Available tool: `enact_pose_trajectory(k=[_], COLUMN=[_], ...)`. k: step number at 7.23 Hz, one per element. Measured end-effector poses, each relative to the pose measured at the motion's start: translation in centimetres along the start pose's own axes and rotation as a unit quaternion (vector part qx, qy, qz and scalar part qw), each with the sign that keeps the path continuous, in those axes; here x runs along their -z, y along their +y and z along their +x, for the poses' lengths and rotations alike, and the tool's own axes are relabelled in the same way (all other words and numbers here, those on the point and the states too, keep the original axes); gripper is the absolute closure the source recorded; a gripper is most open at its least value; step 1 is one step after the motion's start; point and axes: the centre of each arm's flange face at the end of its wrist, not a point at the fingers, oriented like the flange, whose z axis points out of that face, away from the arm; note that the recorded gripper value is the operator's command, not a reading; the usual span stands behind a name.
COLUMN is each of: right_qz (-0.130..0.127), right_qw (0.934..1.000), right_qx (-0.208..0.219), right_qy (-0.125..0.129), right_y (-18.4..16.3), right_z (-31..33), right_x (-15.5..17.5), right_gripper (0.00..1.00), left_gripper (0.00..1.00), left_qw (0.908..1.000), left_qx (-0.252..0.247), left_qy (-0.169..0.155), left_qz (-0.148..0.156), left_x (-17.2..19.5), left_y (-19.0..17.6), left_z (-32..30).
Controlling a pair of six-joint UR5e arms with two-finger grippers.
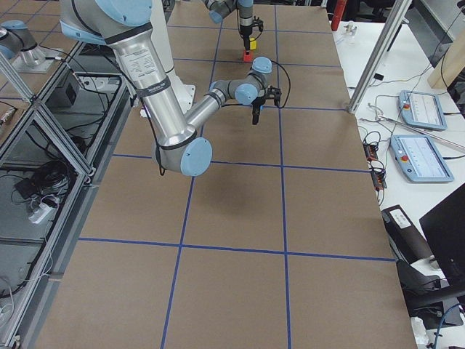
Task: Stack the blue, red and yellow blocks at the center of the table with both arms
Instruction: 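Raise the right gripper away while the left gripper grasps the red cube, then carry the red cube with the left gripper above the blue cube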
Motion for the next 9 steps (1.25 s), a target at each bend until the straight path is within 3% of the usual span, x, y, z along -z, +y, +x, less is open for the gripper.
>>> enact_pose_trajectory(k=[2, 4, 7, 8, 9], right_qz=[0.001, 0.001, 0.002, 0.003, 0.003], right_qw=[1.0000, 1.0000, 1.0000, 1.0000, 1.0000], right_qx=[0.000, 0.000, 0.000, 0.000, 0.000], right_qy=[0.000, -0.001, -0.003, -0.004, -0.004], right_y=[0.0, 0.1, 0.1, 0.1, 0.2], right_z=[0.0, 0.0, -0.1, -0.1, -0.2], right_x=[0.0, 0.1, 0.4, 0.4, 0.4], right_gripper=[0.00, 0.00, 0.00, 0.00, 0.00], left_gripper=[0.02, 0.14, 0.14, 0.46, 0.99], left_qw=[0.9999, 0.9998, 0.9998, 0.9997, 0.9997], left_qx=[-0.005, -0.008, -0.008, -0.008, -0.007], left_qy=[-0.004, -0.008, -0.012, -0.015, -0.016], left_qz=[-0.010, -0.014, -0.016, -0.017, -0.018], left_x=[-1.4, -2.1, -2.7, -3.0, -3.2], left_y=[0.6, 0.8, 0.7, 0.6, 0.5], left_z=[0.6, 0.6, 0.5, 0.4, 0.4])
